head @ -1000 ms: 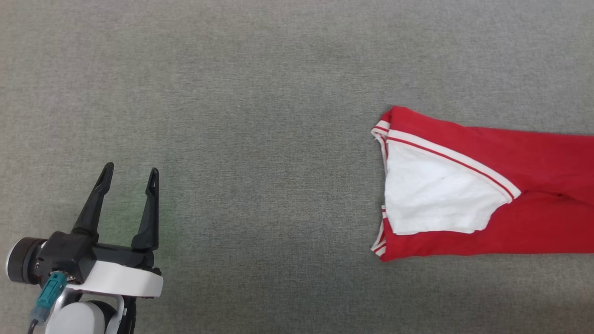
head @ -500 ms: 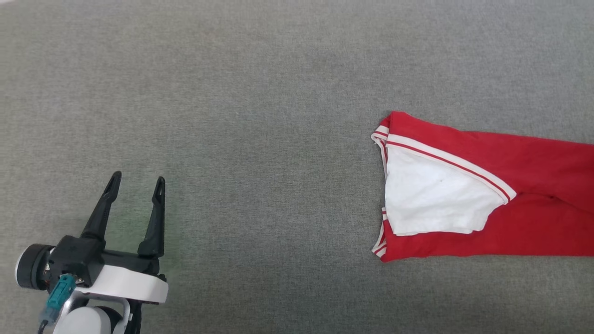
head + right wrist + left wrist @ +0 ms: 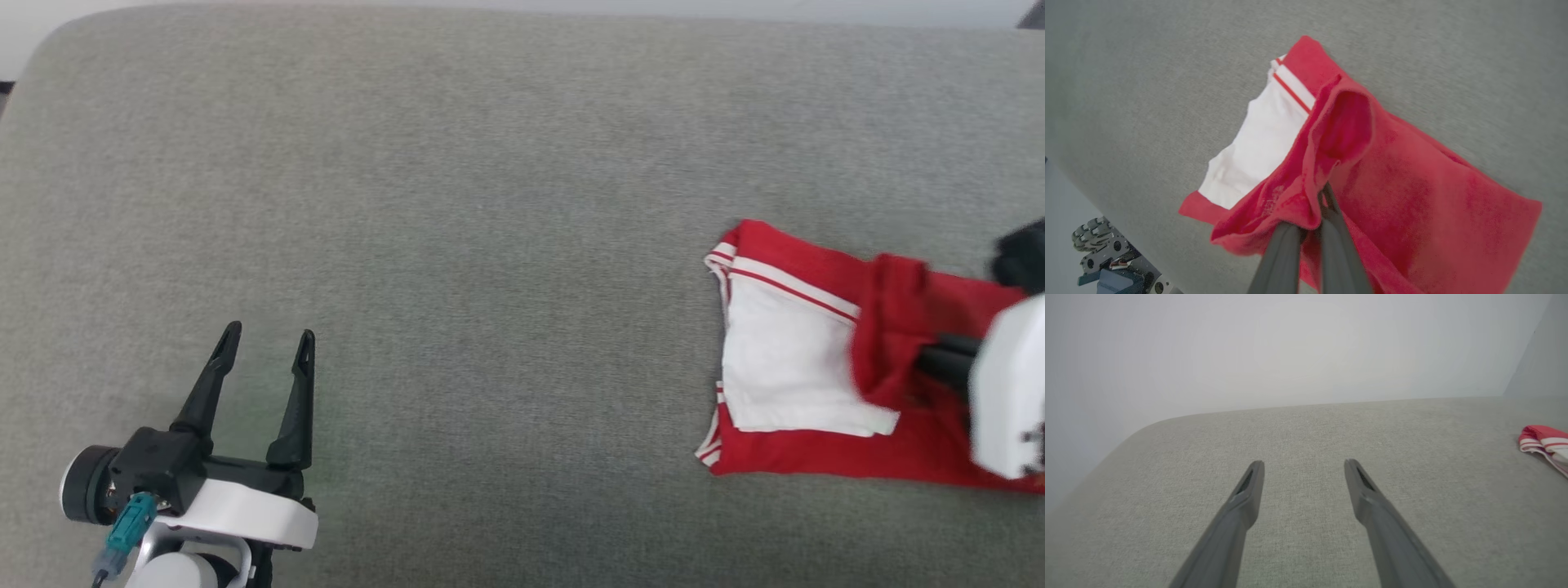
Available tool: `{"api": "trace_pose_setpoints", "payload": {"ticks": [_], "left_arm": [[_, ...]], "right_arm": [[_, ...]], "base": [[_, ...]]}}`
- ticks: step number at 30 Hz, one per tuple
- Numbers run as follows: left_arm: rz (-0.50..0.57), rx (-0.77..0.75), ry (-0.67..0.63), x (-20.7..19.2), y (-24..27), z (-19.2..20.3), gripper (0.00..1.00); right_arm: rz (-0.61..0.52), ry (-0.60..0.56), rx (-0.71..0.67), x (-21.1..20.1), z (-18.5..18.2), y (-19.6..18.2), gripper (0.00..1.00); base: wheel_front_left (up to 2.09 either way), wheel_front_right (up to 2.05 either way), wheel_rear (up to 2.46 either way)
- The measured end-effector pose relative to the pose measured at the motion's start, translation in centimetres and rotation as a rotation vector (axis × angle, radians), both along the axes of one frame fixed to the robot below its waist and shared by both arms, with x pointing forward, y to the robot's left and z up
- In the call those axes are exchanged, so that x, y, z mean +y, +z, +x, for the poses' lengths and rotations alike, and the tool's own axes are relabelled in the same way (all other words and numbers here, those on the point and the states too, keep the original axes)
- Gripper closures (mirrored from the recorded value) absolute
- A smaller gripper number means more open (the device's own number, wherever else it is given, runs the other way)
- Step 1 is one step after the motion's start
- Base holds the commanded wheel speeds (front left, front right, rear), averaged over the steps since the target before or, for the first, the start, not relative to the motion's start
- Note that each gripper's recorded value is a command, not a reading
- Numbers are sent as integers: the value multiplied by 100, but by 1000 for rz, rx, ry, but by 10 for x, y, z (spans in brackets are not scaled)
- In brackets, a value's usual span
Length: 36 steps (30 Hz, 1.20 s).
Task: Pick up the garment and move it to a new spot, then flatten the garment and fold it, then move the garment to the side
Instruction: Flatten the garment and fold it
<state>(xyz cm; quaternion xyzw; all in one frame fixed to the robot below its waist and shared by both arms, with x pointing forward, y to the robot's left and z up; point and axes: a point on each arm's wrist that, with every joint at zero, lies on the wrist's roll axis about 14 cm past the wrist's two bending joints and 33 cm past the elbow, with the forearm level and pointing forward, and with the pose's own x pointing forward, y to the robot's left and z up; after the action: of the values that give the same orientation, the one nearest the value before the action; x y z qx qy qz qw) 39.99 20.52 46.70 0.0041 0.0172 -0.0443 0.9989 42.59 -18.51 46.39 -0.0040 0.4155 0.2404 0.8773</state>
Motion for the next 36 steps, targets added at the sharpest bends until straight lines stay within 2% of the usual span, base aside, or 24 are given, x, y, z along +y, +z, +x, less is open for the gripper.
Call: {"api": "trace_pose_setpoints", "payload": {"ticks": [4, 9, 19, 21, 22, 23, 27, 33, 35, 36], "left_arm": [[-6, 16, 25, 7, -4, -5, 0], [-17, 46, 33, 8, -13, -8, 0], [-21, 54, 51, 13, -15, -5, 0], [-23, 58, 49, 12, -17, -5, 0], [-25, 60, 48, 12, -17, -5, 0], [-25, 58, 46, 12, -17, -4, 0], [-27, 49, 35, 9, -14, -3, 0], [-32, 41, 15, 3, -10, -10, 0], [-33, 36, 9, 2, -7, -13, 0], [-36, 27, 0, -1, -4, -13, 0]], "right_arm": [[20, 119, 11, 44, 2, -8, 100], [38, 201, 21, 81, 9, -22, 100], [31, 228, 49, 96, 13, -49, 100], [34, 223, 38, 95, 15, -49, 55], [40, 216, 26, 95, 16, -48, 12], [45, 210, 17, 94, 17, -46, 0], [67, 163, -48, 84, 23, -34, 0], [108, 76, -220, 65, 34, 1, 0], [111, 44, -271, 55, 33, 9, 0], [108, -8, -312, 38, 32, 13, 0]], "base": [[0, 0, 0], [0, 0, 0], [0, 0, 0], [0, 0, 0], [0, 0, 0], [0, 0, 0], [0, 0, 0], [0, 0, 0], [0, 0, 0], [0, 0, 0]]}}
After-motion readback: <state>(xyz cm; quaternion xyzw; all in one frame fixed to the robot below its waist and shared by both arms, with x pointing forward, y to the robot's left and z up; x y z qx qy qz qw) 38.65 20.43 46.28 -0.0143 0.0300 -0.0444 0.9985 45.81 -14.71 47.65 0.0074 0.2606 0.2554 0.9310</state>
